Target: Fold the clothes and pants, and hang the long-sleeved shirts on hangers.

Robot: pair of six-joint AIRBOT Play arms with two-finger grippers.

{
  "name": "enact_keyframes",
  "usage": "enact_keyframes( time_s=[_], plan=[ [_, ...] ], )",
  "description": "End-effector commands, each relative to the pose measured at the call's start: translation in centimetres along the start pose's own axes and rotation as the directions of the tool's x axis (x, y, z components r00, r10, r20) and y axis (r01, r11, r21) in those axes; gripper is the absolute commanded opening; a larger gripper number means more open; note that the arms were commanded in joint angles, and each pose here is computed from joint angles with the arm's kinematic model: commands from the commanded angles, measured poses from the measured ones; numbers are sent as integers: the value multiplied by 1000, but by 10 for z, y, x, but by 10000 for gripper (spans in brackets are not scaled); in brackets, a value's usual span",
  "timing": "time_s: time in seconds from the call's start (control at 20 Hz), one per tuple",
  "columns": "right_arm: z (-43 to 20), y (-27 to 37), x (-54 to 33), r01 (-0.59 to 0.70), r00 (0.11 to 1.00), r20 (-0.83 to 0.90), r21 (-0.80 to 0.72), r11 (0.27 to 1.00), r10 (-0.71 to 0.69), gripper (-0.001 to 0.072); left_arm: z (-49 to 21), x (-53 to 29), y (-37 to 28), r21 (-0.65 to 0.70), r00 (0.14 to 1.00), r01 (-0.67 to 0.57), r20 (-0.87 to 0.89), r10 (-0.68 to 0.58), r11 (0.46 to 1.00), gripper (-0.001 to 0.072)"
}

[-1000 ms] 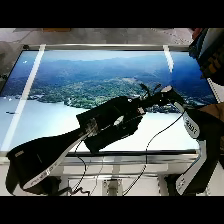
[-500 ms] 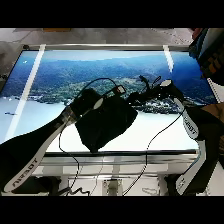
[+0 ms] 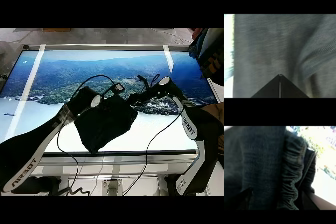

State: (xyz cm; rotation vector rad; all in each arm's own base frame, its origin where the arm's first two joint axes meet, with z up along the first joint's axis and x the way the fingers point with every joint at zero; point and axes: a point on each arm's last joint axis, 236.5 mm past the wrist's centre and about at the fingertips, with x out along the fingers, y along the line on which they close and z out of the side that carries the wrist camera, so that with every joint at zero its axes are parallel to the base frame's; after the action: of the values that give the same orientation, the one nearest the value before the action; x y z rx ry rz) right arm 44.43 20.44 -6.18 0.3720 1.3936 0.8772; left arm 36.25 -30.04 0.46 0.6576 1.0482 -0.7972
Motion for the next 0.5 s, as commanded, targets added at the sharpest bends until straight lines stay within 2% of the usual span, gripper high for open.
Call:
enact_keyframes(
  time_s=[0.0, 0.1, 0.25, 0.35, 0.45],
  plan=[
    [-6, -9, 14, 109, 992, -46, -91, 990, -114, 705, 8, 27, -46, -38, 990, 140, 2, -140, 989, 12],
    [3, -6, 12, 150, 987, -36, -165, 975, -158, 705, 5, 51, -79, -44, 976, 214, -31, -216, 976, 13],
    [30, 0, -10, 215, 976, 26, -237, 948, -215, 703, 5, 73, -116, 14, 969, 243, -60, -242, 970, 12],
    [45, 10, -23, 218, 976, 67, -259, 941, -208, 703, 5, 71, -107, 32, 986, 158, -66, -156, 987, 12],
    [47, 16, -27, 216, 976, 73, -272, 938, -204, 703, 3, 53, -67, 59, 997, -8, -75, 13, 998, 12]
  ],
)
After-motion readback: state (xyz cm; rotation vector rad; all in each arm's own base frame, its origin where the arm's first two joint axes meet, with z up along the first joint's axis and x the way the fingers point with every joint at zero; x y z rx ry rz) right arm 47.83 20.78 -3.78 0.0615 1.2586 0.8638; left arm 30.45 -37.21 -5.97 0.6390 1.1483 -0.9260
